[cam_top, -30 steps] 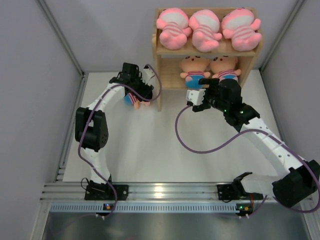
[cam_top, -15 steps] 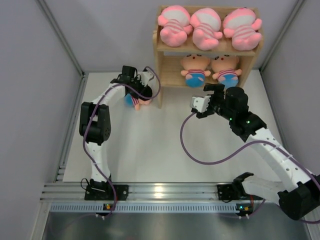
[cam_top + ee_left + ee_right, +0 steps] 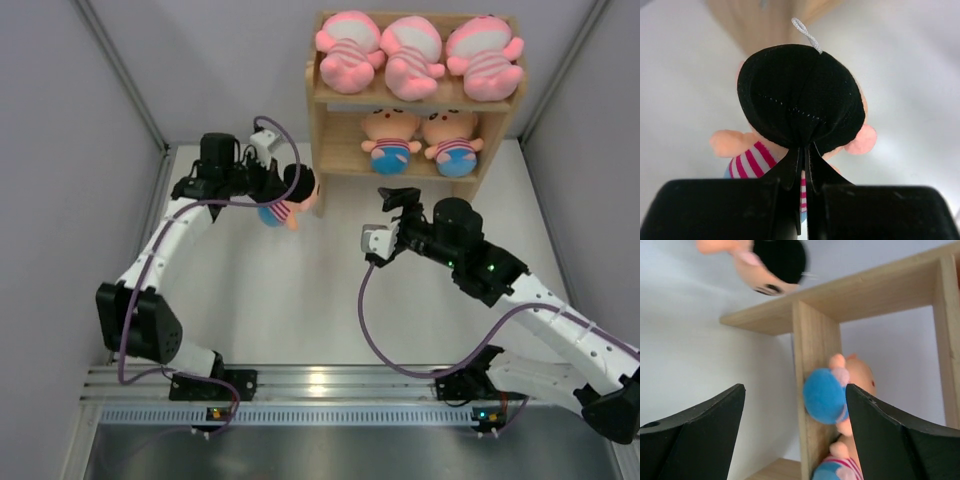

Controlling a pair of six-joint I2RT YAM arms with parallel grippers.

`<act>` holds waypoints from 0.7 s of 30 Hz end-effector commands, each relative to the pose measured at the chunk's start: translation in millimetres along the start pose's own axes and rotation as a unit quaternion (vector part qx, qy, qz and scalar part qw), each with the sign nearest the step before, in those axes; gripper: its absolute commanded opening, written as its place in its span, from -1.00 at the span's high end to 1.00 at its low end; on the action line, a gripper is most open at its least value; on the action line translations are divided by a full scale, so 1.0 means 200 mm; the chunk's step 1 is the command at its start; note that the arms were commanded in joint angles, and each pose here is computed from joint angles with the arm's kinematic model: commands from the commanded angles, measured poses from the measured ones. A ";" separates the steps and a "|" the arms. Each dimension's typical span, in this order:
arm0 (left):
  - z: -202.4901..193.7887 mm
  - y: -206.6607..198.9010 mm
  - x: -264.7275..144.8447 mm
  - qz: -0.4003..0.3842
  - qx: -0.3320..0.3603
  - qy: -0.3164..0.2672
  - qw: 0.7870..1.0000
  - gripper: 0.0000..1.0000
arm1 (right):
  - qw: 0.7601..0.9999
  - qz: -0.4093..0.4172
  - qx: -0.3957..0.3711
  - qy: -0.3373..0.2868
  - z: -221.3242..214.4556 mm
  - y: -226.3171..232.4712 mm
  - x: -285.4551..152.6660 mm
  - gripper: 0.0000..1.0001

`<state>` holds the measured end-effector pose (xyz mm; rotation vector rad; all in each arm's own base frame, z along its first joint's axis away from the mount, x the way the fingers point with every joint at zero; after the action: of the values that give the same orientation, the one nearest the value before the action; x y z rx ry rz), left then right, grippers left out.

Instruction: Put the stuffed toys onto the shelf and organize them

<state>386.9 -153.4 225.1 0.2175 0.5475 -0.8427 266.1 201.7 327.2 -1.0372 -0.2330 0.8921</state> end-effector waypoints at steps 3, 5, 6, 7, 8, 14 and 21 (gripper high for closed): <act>0.36 -0.40 -0.39 -0.122 -0.127 -0.124 0.976 1.00 | 0.996 0.043 0.045 -0.068 0.16 0.24 0.04 -0.62; 0.43 -0.47 -0.48 -0.144 -0.148 -0.139 0.969 1.00 | 0.985 0.024 0.076 -0.150 0.30 0.25 0.05 -0.62; 0.47 -0.50 -0.51 -0.157 -0.179 -0.143 0.961 1.00 | 0.981 0.022 0.089 -0.170 0.31 0.30 0.05 -0.62; 0.50 -0.52 -0.54 -0.167 -0.188 -0.151 0.956 1.00 | 0.975 0.016 0.104 -0.196 0.35 0.32 0.05 -0.62; 0.55 -0.54 -0.60 -0.174 -0.189 -0.164 0.952 1.00 | 0.963 -0.016 0.126 -0.237 0.42 0.26 0.04 -0.61; 0.81 -0.63 -0.80 -0.209 -0.202 -0.223 0.930 1.00 | 0.935 -0.070 0.183 -0.297 0.59 0.32 0.13 -0.62; 0.89 -0.68 -0.89 -0.233 -0.218 -0.245 0.916 1.00 | 0.901 -0.151 0.238 -0.329 0.80 0.25 0.27 -0.62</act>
<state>271.2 -196.3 443.6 -0.5224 0.3742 -1.1025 179.0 353.7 295.9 -0.4256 -0.5412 1.0880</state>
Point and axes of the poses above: each gripper's point midway between its finger pads, its own x axis out along the fingers, its own y axis along the line the jaws close on, z = x × y, the point moved 3 cm from there along -x, back along the fingers, and after that the axes turned 6 degrees about x, right-handed, at the moved point
